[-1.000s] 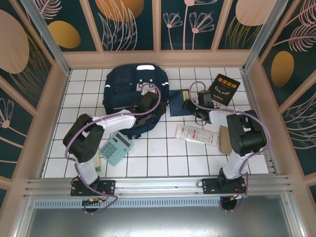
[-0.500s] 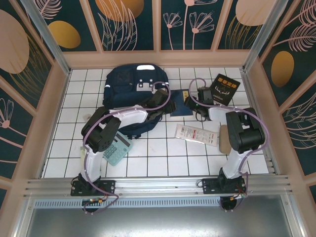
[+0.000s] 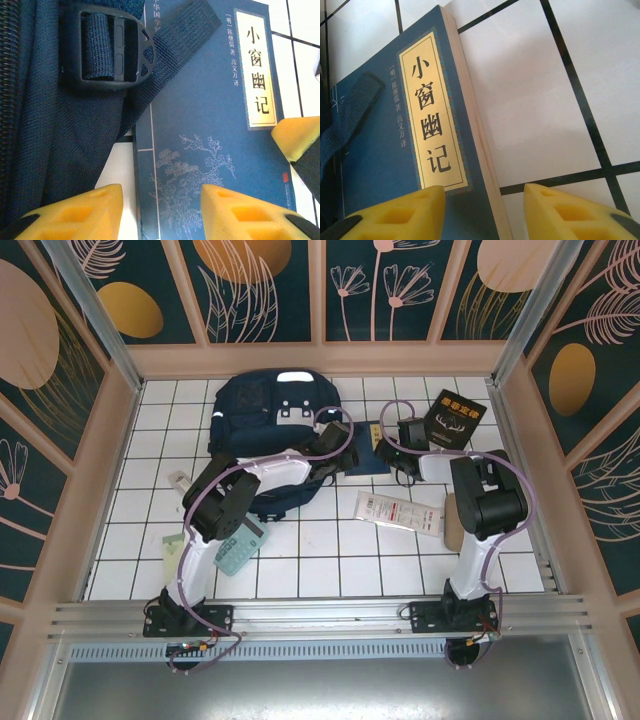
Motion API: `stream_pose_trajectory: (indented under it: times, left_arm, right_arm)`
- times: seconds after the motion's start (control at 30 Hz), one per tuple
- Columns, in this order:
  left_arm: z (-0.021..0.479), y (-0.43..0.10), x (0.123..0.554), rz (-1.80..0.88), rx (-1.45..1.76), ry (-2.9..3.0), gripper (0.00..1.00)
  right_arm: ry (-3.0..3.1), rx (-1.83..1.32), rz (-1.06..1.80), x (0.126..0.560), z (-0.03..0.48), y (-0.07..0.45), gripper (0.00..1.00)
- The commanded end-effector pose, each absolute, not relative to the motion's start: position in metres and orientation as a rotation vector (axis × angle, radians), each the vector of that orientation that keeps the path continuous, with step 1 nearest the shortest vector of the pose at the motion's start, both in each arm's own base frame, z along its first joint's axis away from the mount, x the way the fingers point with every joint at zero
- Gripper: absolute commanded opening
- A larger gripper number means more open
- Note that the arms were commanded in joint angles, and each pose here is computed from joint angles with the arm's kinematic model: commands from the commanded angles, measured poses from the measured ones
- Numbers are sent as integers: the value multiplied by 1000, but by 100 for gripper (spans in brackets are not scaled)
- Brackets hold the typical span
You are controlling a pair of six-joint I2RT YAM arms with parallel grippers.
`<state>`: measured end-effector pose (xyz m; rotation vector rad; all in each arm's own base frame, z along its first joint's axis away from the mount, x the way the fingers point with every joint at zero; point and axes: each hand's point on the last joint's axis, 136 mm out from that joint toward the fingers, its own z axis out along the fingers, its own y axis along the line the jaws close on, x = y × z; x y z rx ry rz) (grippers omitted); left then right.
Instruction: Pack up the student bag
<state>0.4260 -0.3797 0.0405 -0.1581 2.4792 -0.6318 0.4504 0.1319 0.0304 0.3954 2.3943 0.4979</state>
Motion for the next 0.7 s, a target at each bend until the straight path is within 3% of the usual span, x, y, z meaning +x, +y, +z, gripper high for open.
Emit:
stream_pose_trajectory:
  times: [0.0,0.4,0.67]
  left_arm:
    - [20,-384,420,-621,-177,2538,46]
    - [8,-403,419,-712,-179,2566,46]
    - [35,-426,418,-936,-130,2479,47]
  right_arm:
    - [2380,369,530,459,32,138,43]
    - [2398,365,614,453,28,148,37]
    - [2406,366,661,449,26,153,33]
